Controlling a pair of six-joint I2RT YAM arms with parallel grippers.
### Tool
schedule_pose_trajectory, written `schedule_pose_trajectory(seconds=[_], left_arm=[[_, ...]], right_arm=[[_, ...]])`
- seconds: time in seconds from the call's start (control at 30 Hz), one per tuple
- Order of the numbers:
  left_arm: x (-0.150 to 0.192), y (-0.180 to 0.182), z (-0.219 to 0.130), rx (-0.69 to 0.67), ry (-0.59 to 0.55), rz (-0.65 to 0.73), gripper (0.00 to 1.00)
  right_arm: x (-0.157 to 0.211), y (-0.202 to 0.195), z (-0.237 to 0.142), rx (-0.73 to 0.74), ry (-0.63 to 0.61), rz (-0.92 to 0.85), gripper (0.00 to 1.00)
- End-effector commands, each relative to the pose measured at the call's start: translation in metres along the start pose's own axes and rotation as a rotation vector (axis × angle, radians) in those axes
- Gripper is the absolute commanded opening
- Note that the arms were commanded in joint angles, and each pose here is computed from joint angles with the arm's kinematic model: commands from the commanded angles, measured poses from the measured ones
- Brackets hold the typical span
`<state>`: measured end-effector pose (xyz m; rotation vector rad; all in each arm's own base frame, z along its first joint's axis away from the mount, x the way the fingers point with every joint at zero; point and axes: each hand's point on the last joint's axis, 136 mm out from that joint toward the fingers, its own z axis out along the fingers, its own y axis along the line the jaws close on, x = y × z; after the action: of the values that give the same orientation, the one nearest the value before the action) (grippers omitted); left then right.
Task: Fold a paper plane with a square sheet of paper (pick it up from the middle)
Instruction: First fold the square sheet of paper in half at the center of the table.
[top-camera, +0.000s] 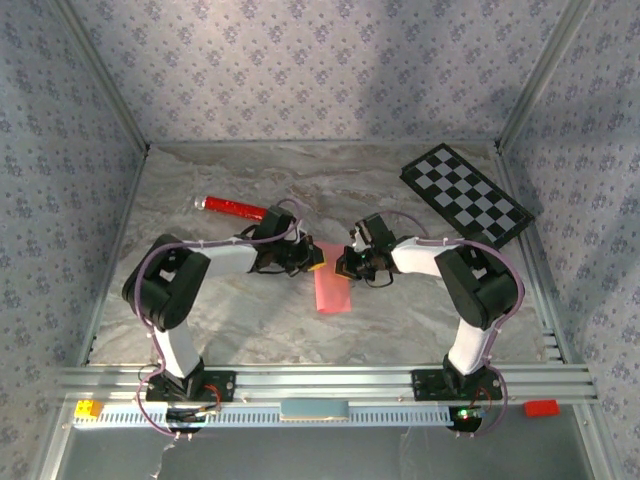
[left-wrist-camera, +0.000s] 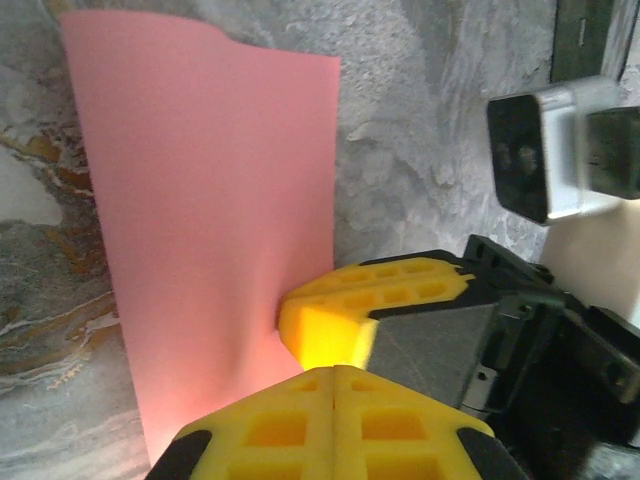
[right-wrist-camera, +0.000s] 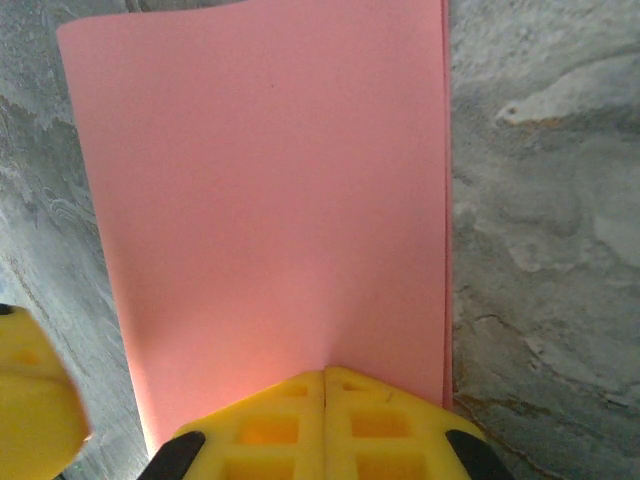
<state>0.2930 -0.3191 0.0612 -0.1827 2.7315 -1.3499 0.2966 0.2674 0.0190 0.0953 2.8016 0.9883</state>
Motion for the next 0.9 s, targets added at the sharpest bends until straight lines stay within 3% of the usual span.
schedule_pose_trajectory(seconds=[0.0,0.53,0.67,0.87], left_arm=[[0.004,0.002,0.006,0.014,0.019,0.010,0.00],[0.024,0.091,0.013,-0.255,0.028,-0.011,0.00],[0.018,0.078,0.007,-0.244,0.009,-0.002,0.00],[0.006,0.021,-0.010,-0.125,-0.018,0.022,0.00]], right_arm=[[0.026,-0.048,0.008,0.180,0.065,0.065,0.00],[0.034,-0.058,0.010,0.220,0.076,0.070,0.00],[0.033,-0.057,0.009,0.223,0.070,0.069,0.00],[0.033,-0.057,0.008,0.227,0.066,0.067,0.00]])
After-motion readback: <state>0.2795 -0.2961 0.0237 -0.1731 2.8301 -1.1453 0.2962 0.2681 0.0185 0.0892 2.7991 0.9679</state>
